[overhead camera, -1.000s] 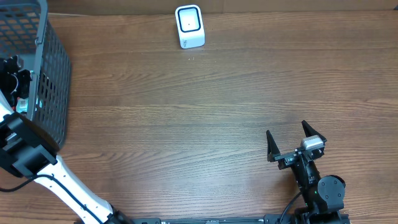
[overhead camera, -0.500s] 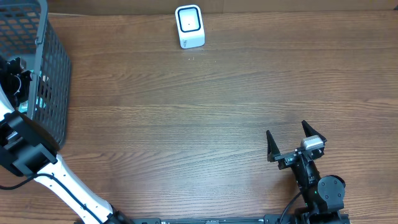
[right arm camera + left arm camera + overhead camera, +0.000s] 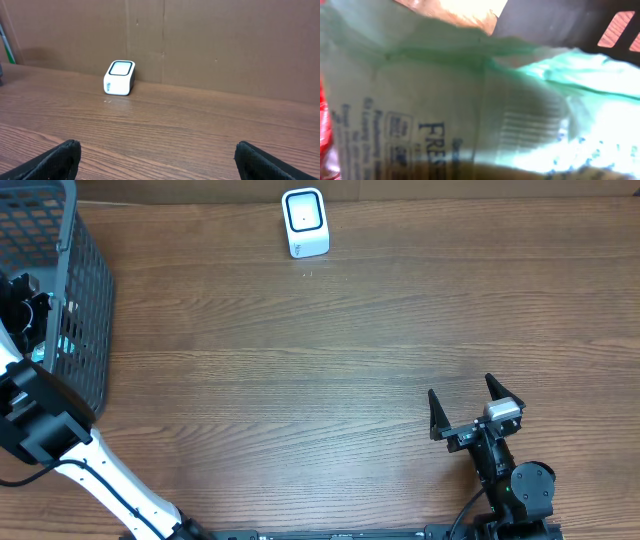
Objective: Scan the item barcode
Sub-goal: 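Grasp snack packages in the basket with the left gripper and lift, then carry the held packages with the left gripper to the table center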
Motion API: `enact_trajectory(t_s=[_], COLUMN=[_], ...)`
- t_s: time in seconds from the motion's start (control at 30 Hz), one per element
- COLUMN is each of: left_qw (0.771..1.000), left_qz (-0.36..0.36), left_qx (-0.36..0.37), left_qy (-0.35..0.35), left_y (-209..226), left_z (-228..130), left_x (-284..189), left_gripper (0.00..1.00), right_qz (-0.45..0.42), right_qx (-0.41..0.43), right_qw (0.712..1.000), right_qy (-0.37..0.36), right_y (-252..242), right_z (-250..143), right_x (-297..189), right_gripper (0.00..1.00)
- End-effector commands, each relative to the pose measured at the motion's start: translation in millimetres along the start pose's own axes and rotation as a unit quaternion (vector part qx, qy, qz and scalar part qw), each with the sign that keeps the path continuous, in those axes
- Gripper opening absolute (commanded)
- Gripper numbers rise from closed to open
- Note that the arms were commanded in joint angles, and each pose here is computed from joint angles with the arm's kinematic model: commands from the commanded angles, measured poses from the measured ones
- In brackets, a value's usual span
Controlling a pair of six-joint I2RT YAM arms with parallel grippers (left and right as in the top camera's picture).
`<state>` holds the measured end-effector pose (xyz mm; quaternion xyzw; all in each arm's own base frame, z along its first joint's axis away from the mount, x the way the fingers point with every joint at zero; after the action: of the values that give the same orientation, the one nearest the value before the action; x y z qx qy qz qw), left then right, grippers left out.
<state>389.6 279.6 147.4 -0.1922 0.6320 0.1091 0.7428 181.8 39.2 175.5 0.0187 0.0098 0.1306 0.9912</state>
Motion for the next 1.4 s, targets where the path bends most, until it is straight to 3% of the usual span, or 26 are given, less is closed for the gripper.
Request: enact_trajectory(t_s=[0.0,0.2,0.53,0.9,1.07,1.37], left_qw=[0.995,0.972,0.928,0.928,0.939,0.947], left_qz=[0.036,0.064,0.053,0.001,-0.018,-0.048], left_qx=[-0.010,-0.015,-0.015,0.043,0.075,0.197], left_qy=[-0.090,-0.225,-0.369,-0.370,-0.334,-0.248], left_y=[-8.5,-29.3,-76.3,-161.7,-203.7,-297.3], left_z=[2.3,-12.2,-68.9,-121.5,-136.7,-177.2], left_x=[-77.4,-182.7,-298.8,-320.7,-307.3,-263.8], left_gripper=[0.41,0.41,0.40,0.35,0.36,0.37], right_qz=[-0.001,-0.001,-0.001,-0.001,-0.001,-0.001], right_qx=[0.000,0.000,0.000,0.000,0.000,0.000], right_qw=[1.000,1.000,1.000,1.000,1.000,1.000], right_qy=[0.000,0.000,0.000,0.000,0.000,0.000], right_y=[-0.4,-0.4,-0.4,-0.4,-0.4,-0.4], right_z=[-2.6,-2.6,-2.6,-2.6,-2.6,-2.6], right_x=[0.3,0.3,0.3,0.3,0.3,0.3], right_gripper=[1.00,1.00,1.00,1.00,1.00,1.00])
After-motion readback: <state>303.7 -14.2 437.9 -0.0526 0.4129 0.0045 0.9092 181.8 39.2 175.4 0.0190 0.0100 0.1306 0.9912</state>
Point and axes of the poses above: each gripper's point midway between its finger pads, its own x axis out along the fingers, its own y axis along the line the jaws close on, z = x × y, the point moved 6 cm from there along -x, back along the fingers, and after that the axes turned 4 degrees about x, right-handed, at the moved point
